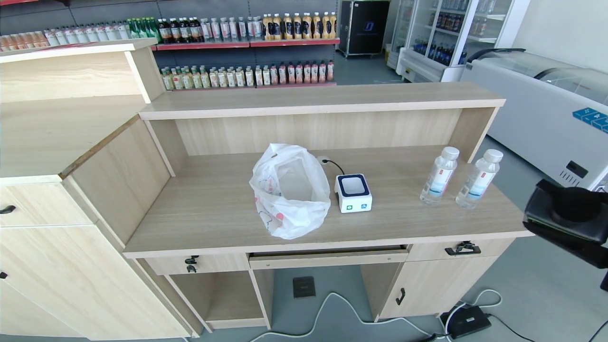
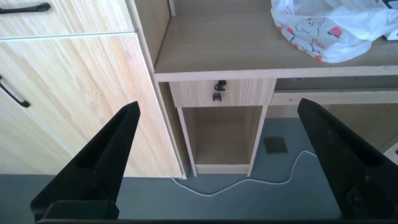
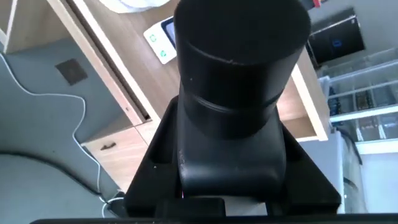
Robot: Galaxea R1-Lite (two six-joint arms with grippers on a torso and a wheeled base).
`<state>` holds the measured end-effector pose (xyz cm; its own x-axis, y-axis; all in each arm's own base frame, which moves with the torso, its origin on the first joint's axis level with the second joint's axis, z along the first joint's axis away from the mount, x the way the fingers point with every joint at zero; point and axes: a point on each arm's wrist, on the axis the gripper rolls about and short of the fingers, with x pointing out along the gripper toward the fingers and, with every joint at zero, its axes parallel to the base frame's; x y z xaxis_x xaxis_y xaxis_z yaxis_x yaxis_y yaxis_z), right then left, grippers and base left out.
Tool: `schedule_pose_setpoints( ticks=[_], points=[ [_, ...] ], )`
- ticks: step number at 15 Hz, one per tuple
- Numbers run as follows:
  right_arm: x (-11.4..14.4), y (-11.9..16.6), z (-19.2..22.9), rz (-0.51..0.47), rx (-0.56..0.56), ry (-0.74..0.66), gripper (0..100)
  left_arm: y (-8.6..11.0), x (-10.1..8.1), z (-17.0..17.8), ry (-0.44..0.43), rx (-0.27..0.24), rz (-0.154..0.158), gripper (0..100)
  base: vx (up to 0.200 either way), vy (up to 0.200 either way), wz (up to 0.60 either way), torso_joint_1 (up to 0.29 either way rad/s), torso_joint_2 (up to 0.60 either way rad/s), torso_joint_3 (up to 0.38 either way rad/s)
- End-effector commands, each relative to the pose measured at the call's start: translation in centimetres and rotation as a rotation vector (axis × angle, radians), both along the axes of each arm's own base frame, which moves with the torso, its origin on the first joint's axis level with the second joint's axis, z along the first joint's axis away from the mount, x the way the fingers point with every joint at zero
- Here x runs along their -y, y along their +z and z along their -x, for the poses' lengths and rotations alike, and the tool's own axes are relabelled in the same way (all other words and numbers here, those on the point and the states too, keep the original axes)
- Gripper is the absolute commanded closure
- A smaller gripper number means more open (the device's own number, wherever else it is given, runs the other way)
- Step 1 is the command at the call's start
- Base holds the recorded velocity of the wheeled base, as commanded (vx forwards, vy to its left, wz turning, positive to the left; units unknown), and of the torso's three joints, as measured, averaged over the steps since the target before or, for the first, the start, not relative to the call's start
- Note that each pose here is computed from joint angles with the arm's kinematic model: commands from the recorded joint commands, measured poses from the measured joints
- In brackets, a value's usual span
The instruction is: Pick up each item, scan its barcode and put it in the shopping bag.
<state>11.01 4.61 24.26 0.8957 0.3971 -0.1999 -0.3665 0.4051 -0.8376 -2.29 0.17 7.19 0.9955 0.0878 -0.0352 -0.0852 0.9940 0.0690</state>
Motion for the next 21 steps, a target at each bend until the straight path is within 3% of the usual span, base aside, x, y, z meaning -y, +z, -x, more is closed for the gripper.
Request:
schedule_pose_setpoints(
  ticks=[1, 4, 5, 6, 13, 16, 21],
  points=[
    [-0.1, -0.8, 0.0, 0.062, -0.002, 0.035, 100, 0.0, 0.0, 0.0, 0.001, 0.000, 0.000, 0, 0.000, 0.000, 0.00, 0.000, 0.00, 0.000],
    [-1.2, -0.2, -1.5, 0.414, 0.212, 0.311, 100, 0.0, 0.0, 0.0, 0.000, 0.000, 0.000, 0, 0.000, 0.000, 0.00, 0.000, 0.00, 0.000],
    [-1.4, 0.3, -2.0, 0.460, 0.270, 0.342, 100, 0.0, 0.0, 0.0, 0.001, 0.000, 0.000, 0, 0.000, 0.000, 0.00, 0.000, 0.00, 0.000],
    [-2.3, 0.7, -3.6, 0.573, 0.364, 0.435, 100, 0.0, 0.0, 0.0, 0.001, 0.000, 0.000, 0, 0.000, 0.000, 0.00, 0.000, 0.00, 0.000],
    [-7.7, -0.7, -6.8, 0.907, 0.673, 0.764, 100, 0.0, 0.0, 0.0, 0.001, 0.000, 0.000, 0, 0.000, 0.000, 0.00, 0.000, 0.00, 0.000],
    [-10.3, -1.0, -6.0, 0.949, 0.803, 0.891, 100, 0.0, 0.0, 0.0, 0.000, 0.000, 0.000, 0, 0.000, 0.000, 0.00, 0.000, 0.00, 0.000],
    [-15.9, -1.5, -5.0, 0.871, 0.935, 1.090, 100, 0.0, 0.0, 0.0, 0.001, 0.000, 0.000, 0, 0.000, 0.000, 0.00, 0.000, 0.00, 0.000]
  ],
)
